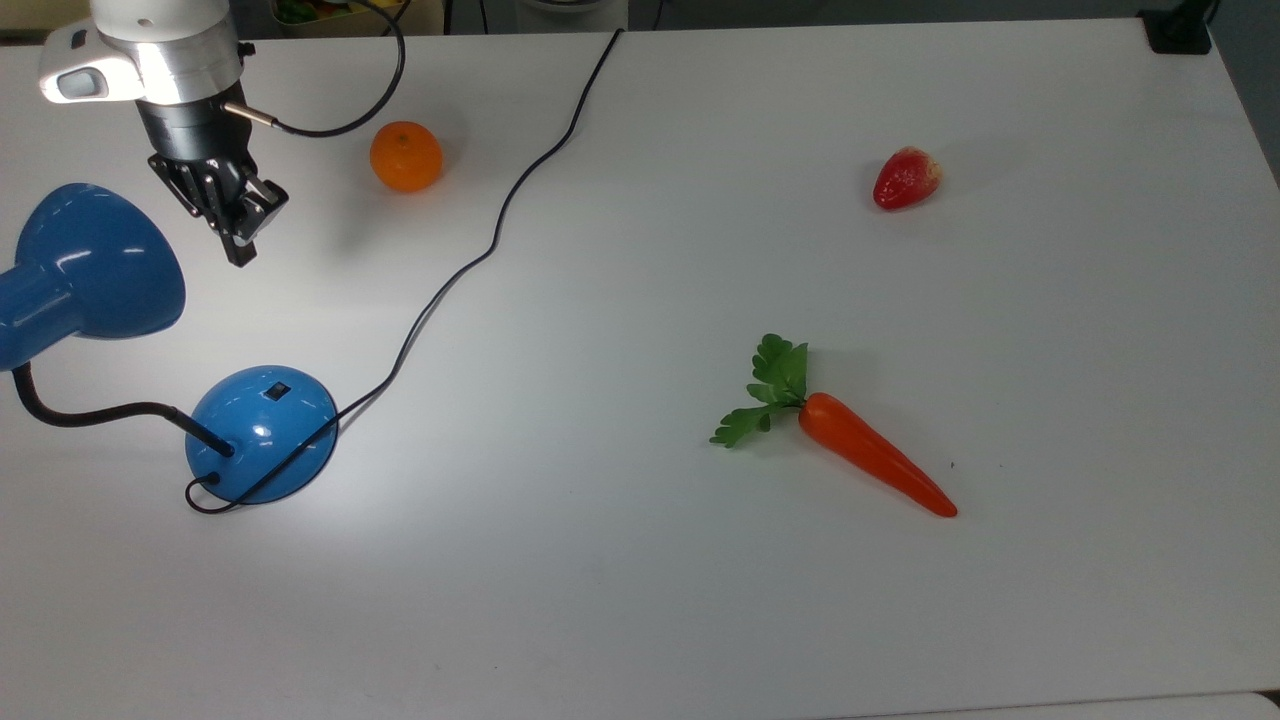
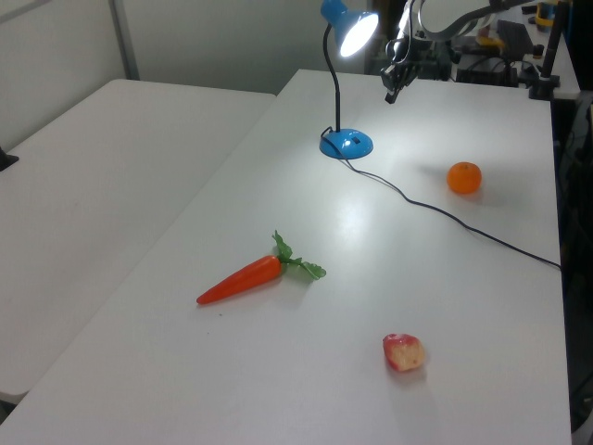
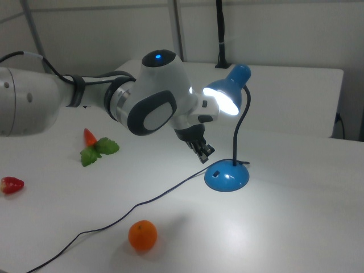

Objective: Turn off lamp
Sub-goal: 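Move the gripper toward the blue lamp base and lower it, then lower the gripper onto the switch button on the lamp base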

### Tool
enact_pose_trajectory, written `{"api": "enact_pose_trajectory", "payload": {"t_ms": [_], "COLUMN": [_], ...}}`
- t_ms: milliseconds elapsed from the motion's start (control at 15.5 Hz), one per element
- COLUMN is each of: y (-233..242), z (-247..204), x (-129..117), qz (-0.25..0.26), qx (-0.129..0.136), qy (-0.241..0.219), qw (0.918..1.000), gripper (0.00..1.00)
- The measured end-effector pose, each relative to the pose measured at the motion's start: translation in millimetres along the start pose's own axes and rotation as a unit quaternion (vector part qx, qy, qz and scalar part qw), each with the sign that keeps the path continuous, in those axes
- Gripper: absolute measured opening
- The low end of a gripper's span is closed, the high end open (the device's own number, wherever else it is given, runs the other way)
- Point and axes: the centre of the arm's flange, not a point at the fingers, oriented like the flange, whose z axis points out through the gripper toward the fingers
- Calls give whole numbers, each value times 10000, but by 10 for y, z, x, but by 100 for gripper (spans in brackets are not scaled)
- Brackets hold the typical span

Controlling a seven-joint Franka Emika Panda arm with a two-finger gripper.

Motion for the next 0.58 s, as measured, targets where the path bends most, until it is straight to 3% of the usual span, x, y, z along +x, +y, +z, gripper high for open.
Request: {"api": "enact_pose_trajectory", "payload": {"t_ms": [581], "y": [-121], "z": [312], "x": [43], "qz": [398], "qx": [65], "qy": [815], "qw": [9959], "gripper": [1]}}
